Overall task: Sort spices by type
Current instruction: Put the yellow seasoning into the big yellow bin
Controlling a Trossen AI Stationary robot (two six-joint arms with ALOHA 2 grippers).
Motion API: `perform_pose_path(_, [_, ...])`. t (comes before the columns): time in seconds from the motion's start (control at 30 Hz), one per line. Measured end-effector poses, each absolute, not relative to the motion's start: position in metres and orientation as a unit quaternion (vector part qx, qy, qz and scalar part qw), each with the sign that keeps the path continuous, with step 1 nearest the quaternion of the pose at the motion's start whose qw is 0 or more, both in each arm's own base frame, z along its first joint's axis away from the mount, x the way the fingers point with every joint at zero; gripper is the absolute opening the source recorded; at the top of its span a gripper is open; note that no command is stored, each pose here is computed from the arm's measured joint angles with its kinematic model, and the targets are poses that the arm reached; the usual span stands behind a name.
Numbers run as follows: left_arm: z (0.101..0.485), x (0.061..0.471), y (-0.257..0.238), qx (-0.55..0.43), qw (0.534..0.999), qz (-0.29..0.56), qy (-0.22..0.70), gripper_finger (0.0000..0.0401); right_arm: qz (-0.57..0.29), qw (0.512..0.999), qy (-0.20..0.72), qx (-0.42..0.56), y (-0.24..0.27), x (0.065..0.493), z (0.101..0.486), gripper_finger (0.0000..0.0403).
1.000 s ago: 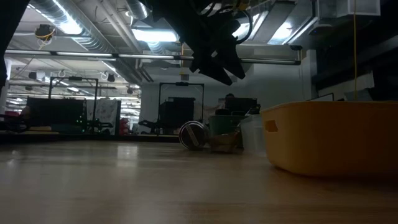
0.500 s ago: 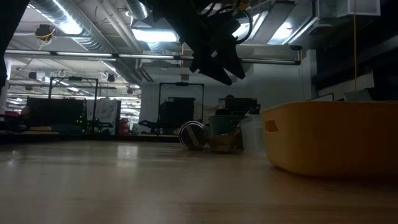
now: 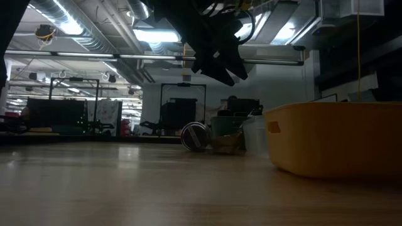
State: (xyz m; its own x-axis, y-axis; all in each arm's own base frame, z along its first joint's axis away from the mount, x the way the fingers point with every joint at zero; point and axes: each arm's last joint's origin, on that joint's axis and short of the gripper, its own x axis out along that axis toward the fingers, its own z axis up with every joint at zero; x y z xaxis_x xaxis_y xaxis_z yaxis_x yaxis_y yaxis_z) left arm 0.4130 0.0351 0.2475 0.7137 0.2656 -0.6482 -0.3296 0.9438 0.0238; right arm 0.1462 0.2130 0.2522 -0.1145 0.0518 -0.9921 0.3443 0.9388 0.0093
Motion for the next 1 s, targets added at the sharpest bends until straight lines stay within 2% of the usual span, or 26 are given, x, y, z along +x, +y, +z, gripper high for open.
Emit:
perform_pose_path(0.7, [0.248, 0.413, 0.035, -0.047, 0.924, 0.161, 0.343, 0.0265, -0.117, 0.661, 0.730, 0.130, 0.213, 0.147, 0.252, 0.0269])
perform_pose_path(1.0, [0.247, 0.413, 0.035, -0.047, 0.924, 0.161, 0.343, 0.0265, -0.127, 0.638, 0.750, 0.122, 0.211, 0.144, 0.238, 0.0269])
